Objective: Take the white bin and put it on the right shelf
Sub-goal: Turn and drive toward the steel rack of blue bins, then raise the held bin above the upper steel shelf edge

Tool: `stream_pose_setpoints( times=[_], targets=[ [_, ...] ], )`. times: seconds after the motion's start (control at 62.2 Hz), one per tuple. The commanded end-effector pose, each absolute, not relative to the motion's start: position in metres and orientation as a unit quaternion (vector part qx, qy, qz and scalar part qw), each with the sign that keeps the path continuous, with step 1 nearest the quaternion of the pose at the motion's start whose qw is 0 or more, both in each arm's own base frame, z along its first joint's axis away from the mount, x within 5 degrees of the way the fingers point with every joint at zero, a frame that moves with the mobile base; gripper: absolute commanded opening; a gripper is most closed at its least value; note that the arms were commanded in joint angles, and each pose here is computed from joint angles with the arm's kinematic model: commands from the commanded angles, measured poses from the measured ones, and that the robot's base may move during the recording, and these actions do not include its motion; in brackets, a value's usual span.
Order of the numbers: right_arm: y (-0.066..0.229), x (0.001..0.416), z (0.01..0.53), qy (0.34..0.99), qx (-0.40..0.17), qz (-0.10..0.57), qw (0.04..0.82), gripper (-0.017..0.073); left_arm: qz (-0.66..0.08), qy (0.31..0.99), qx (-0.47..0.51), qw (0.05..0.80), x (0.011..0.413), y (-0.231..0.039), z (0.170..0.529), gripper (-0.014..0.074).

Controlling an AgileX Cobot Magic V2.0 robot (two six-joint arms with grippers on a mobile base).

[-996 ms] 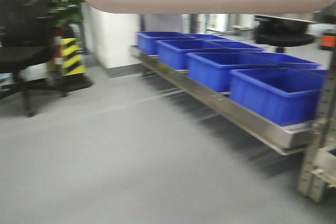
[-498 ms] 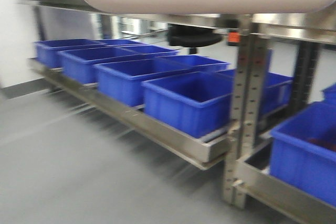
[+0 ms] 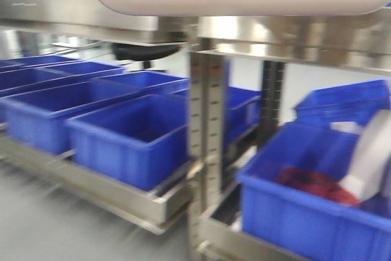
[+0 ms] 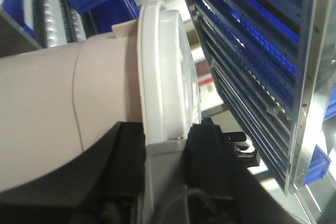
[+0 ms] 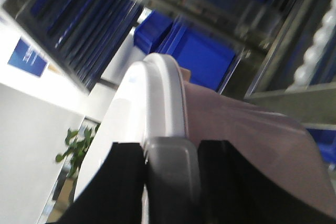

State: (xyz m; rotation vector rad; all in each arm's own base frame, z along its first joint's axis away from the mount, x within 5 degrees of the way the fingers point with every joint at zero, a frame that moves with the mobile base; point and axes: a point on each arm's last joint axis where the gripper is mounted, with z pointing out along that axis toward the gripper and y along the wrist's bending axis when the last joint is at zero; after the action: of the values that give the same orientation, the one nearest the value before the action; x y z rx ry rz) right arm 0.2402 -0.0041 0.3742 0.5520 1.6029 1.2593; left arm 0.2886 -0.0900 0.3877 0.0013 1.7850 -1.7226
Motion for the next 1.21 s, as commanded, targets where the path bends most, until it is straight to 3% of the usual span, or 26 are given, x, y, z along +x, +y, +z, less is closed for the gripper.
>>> stream_pose_setpoints(
  times=[0.0, 1.189],
  targets=[
    [0.0052, 0.2304, 0.402, 0.62, 0.187, 0.573, 0.503, 0.0068, -0.736, 0.597, 0.081, 0.309, 0.2604, -0.0982, 0.4252, -0.0126],
    [0.0052, 0.2304, 0.4019, 0.62, 0.187, 0.573, 0.503, 0.0068, -0.736, 0.597, 0.08, 0.31, 0.2606, -0.0981, 0.4252, -0.0126]
  ],
)
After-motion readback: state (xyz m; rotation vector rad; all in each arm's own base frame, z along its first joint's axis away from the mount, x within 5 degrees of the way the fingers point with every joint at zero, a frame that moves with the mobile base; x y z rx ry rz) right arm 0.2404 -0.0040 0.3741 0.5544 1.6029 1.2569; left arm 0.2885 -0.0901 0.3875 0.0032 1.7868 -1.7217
